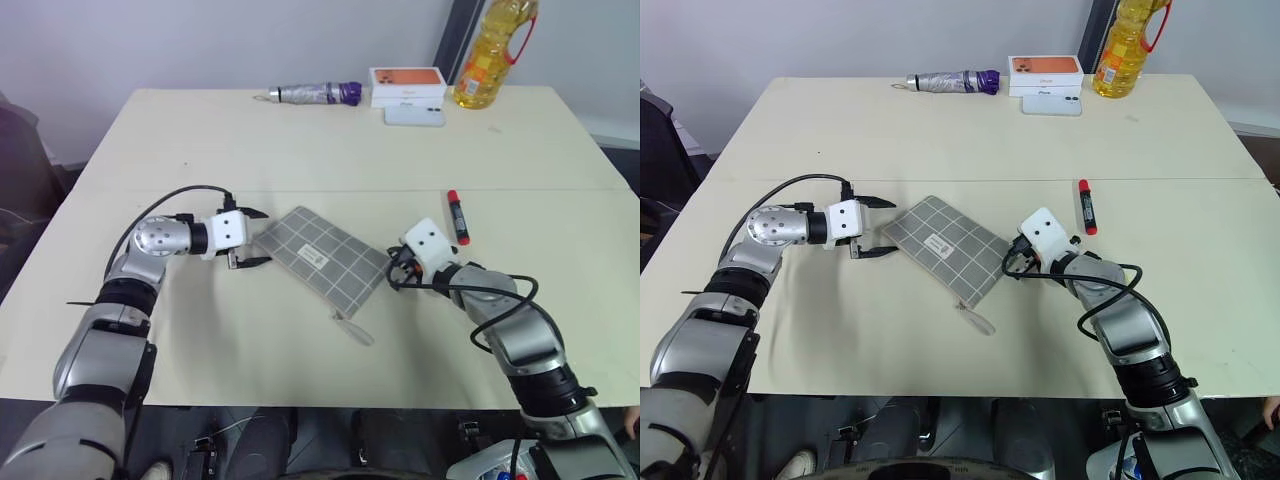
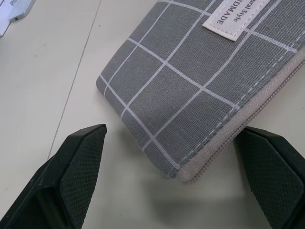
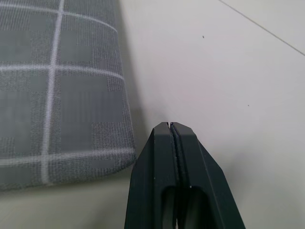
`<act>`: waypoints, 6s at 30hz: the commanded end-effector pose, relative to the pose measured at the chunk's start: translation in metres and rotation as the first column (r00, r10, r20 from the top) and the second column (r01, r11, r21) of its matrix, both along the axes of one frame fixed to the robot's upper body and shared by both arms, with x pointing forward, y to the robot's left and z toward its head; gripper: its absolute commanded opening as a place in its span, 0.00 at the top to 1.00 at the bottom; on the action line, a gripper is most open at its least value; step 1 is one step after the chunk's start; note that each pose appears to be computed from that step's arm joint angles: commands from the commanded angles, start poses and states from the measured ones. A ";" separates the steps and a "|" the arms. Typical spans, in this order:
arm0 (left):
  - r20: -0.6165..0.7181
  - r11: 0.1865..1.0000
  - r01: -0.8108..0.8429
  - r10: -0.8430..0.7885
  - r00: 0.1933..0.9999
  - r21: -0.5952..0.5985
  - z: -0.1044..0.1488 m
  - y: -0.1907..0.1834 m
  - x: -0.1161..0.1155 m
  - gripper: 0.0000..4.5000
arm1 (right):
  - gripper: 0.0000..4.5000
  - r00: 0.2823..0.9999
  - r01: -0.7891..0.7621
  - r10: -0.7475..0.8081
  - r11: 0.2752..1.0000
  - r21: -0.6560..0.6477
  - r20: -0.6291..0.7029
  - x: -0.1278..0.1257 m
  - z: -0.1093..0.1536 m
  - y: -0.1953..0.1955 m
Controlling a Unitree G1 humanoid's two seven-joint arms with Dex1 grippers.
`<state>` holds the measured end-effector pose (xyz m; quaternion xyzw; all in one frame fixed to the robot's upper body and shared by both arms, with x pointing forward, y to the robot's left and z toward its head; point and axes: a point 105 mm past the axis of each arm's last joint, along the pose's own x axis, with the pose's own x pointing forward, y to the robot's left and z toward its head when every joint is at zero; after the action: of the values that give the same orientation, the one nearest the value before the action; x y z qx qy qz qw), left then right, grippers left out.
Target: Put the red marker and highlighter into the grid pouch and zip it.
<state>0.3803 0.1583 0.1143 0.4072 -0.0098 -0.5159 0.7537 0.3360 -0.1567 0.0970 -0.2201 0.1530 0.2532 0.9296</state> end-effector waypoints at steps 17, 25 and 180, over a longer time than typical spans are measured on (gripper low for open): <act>0.048 0.972 -0.232 0.230 0.972 0.044 0.005 0.043 0.019 0.00 | 0.99 0.974 -0.191 0.186 0.981 -0.030 -0.131 -0.047 0.005 0.009; 0.074 0.968 -0.250 0.247 0.966 0.035 0.006 0.036 0.027 0.00 | 0.99 0.986 -0.155 0.150 0.986 -0.062 -0.073 -0.026 0.014 0.026; -0.187 0.810 -0.337 0.281 0.941 -0.480 0.033 -0.079 -0.030 1.00 | 0.99 0.852 -0.522 0.511 0.846 0.106 0.117 -0.035 0.078 0.143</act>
<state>0.3476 0.0850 0.1385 0.1547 -0.0209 -0.3903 0.9074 0.3197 -0.0353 0.1542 -0.1893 0.0796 0.4459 0.8712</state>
